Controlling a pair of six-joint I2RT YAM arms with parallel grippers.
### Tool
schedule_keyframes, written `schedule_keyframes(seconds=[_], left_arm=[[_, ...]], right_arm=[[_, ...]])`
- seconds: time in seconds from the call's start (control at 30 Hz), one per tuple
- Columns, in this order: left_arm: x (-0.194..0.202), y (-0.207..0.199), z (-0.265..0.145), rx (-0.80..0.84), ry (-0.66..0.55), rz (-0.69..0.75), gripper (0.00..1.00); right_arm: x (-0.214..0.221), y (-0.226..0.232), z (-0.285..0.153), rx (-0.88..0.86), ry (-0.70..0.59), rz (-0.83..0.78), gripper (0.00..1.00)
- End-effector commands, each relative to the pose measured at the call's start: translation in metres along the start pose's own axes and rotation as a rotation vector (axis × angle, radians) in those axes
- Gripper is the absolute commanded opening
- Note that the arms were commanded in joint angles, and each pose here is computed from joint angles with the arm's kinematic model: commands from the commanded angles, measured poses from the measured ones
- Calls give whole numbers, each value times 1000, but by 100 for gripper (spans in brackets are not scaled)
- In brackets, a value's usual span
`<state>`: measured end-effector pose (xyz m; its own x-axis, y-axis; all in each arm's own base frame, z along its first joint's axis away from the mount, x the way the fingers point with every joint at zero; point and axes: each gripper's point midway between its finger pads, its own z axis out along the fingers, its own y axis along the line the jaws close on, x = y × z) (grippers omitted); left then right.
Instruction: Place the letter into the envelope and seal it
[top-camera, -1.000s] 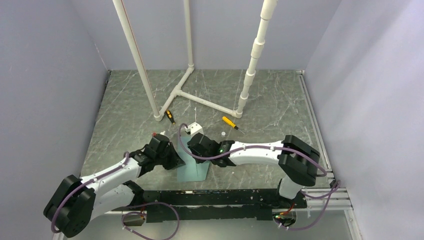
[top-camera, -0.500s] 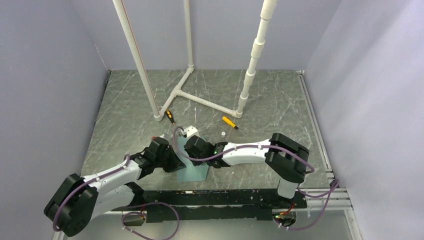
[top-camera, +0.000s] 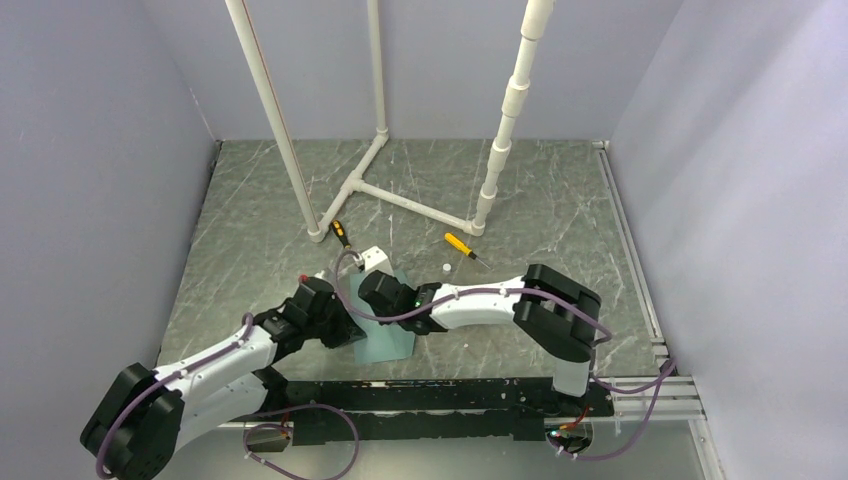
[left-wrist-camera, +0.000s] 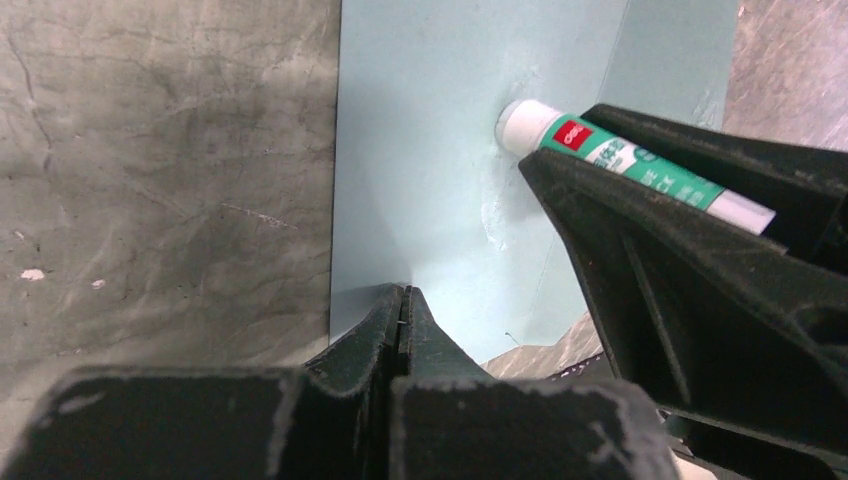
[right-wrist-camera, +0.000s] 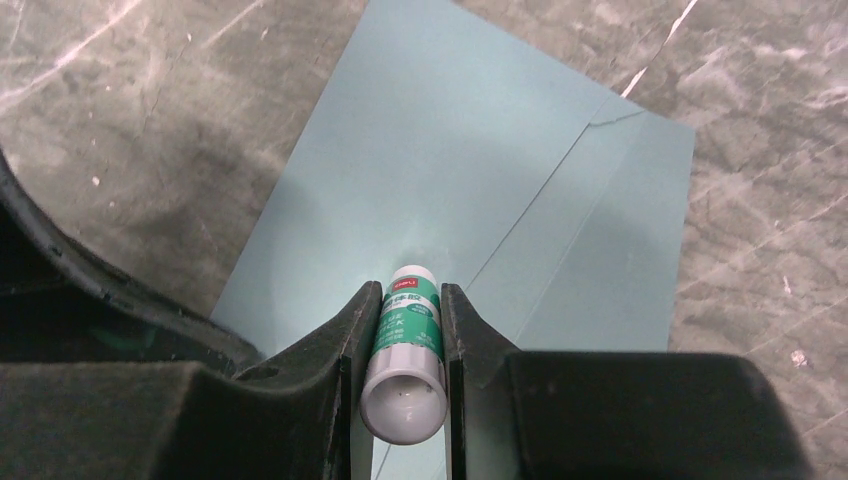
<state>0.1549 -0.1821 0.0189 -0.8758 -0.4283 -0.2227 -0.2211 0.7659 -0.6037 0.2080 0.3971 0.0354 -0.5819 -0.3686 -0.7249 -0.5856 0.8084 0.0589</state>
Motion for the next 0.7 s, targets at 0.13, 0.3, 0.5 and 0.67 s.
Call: schedule_keyframes(seconds=[0.13,0.3,0.5,0.67], left_arm=[[1,20,3,-74,-13,15,2],[-1,23,8,-92,-25,-20,2],[-5,28,11,-114,-58,-70,2],[-6,32,9,-123,-81,-94,3]], right_arm=[[-3,-15,0,109,71,27,0],[32,-10,-14,56,190,53,0],[53,14,-29,-56,256,51,0],[59,15,-35,-50,291,69,0]])
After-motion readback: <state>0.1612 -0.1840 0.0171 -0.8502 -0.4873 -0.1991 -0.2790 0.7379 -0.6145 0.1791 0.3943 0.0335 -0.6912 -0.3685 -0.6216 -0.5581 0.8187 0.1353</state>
